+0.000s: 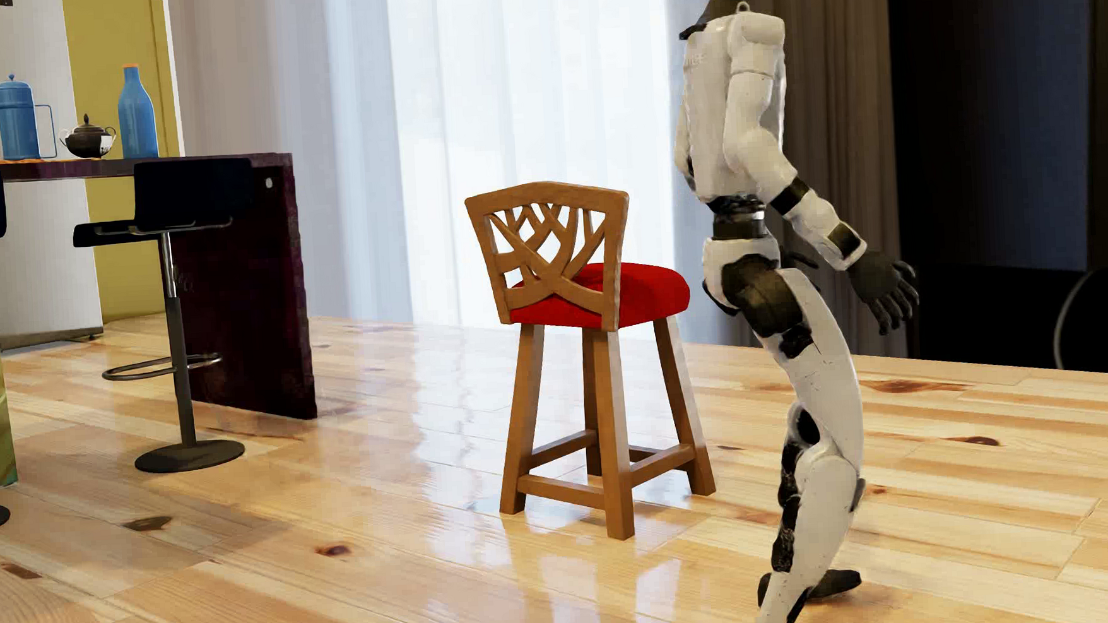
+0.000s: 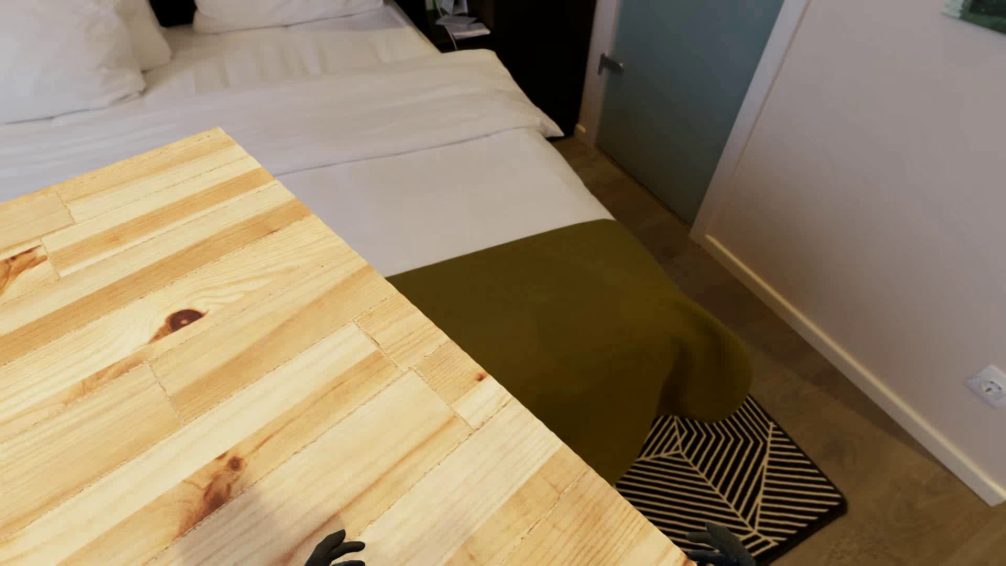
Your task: Go around the stool
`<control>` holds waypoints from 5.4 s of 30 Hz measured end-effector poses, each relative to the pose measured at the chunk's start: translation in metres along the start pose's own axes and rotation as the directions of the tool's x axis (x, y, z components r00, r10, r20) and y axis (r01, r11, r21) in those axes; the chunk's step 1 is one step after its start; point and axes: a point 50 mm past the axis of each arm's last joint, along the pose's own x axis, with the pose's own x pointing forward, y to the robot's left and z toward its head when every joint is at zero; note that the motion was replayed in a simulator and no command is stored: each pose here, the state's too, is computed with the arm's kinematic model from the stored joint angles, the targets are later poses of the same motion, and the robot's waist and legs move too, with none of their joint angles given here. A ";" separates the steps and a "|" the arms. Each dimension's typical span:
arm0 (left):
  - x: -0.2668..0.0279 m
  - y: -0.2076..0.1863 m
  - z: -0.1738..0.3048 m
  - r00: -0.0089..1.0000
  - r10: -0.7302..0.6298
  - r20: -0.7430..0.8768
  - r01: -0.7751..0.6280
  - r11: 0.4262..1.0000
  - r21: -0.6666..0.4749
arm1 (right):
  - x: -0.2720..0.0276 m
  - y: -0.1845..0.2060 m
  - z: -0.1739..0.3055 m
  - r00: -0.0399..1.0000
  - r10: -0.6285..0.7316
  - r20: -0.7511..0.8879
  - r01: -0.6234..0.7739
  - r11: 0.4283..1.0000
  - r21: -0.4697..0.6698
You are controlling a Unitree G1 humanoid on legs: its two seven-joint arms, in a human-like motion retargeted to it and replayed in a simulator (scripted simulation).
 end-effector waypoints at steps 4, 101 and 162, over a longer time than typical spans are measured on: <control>0.012 -0.030 0.072 0.970 -0.094 0.224 0.102 0.994 -0.024 | 0.005 0.050 0.033 0.995 0.104 0.002 -0.104 0.994 -0.033; -0.016 0.009 -0.047 0.971 0.084 -0.225 -0.082 0.996 0.020 | 0.008 0.034 0.041 0.971 0.023 0.239 -0.021 1.000 -0.010; -0.004 -0.003 -0.004 0.997 -0.068 -0.037 0.066 0.997 -0.047 | 0.007 0.015 0.014 0.998 0.057 0.021 -0.058 0.997 0.042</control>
